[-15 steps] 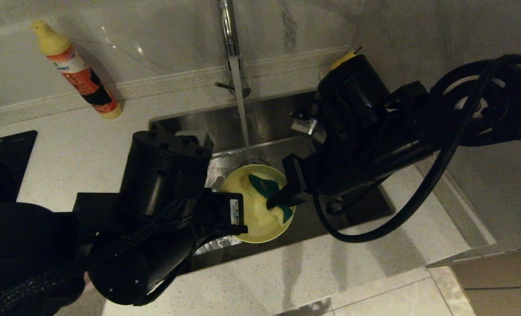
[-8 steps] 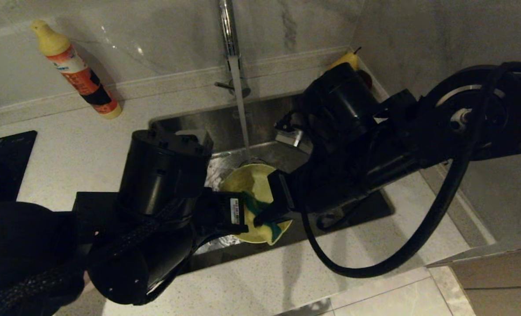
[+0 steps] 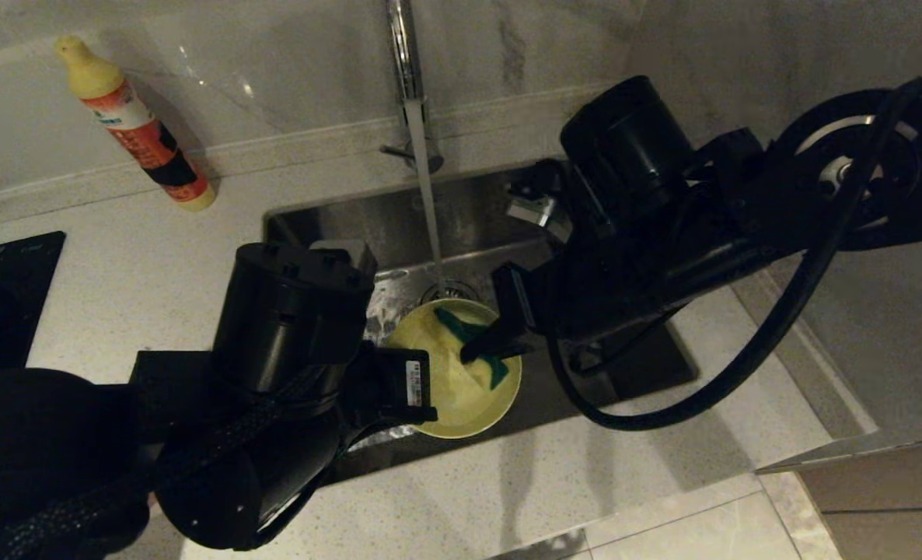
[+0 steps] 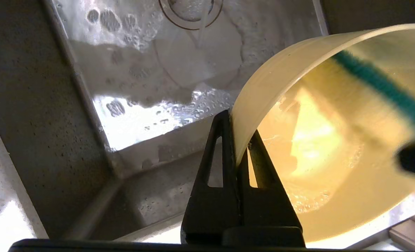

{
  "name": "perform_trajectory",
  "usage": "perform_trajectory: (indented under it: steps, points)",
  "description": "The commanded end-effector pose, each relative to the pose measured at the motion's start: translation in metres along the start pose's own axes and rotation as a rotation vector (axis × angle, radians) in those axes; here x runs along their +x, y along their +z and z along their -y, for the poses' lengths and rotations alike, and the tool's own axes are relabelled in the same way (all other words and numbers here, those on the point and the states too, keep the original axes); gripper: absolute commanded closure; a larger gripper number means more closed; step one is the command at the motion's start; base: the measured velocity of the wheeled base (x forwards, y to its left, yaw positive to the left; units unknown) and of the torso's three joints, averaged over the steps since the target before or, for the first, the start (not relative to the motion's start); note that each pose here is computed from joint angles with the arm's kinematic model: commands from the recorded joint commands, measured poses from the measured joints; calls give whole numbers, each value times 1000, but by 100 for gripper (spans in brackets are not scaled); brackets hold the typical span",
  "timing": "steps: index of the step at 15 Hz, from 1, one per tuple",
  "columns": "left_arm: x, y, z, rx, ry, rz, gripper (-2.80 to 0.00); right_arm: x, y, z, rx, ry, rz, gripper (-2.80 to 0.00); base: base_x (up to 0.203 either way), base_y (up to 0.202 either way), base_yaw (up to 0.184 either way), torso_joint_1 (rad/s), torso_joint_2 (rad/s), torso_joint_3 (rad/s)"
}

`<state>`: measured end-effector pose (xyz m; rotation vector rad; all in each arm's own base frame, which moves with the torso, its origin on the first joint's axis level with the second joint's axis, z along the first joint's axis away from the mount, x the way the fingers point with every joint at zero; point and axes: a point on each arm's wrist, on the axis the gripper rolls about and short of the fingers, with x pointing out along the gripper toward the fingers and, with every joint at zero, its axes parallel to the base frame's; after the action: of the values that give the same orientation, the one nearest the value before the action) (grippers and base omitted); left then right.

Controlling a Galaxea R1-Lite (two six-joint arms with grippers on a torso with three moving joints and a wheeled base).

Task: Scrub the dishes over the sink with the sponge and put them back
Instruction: Wipe the bowl

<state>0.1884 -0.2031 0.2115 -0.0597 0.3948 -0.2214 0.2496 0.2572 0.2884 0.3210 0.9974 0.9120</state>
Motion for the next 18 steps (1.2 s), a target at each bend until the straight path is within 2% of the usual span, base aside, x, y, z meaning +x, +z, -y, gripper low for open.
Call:
perform_trajectory:
  steps: [1, 7, 10, 13, 18]
  points:
    - [0, 0, -1, -3, 6, 3, 0, -13, -4, 1, 17, -13, -8, 0, 0, 0, 0, 0, 0, 0]
    - [2, 4, -1, -26, 7, 30, 0, -1, -22, 16, 57, -65, -110, 0, 0, 0, 0, 0, 0, 0]
    - [5, 7, 2, -30, 1, 49, 0, 14, -26, 9, 36, -48, -139, 0, 0, 0, 0, 0, 0, 0]
    - [5, 5, 1, -32, 2, 45, 0, 30, -25, 3, 10, -22, -128, 0, 0, 0, 0, 0, 0, 0]
    - [6, 5, 2, -34, 1, 44, 0, 14, -14, -9, -14, 13, -59, 0, 0, 0, 0, 0, 0, 0]
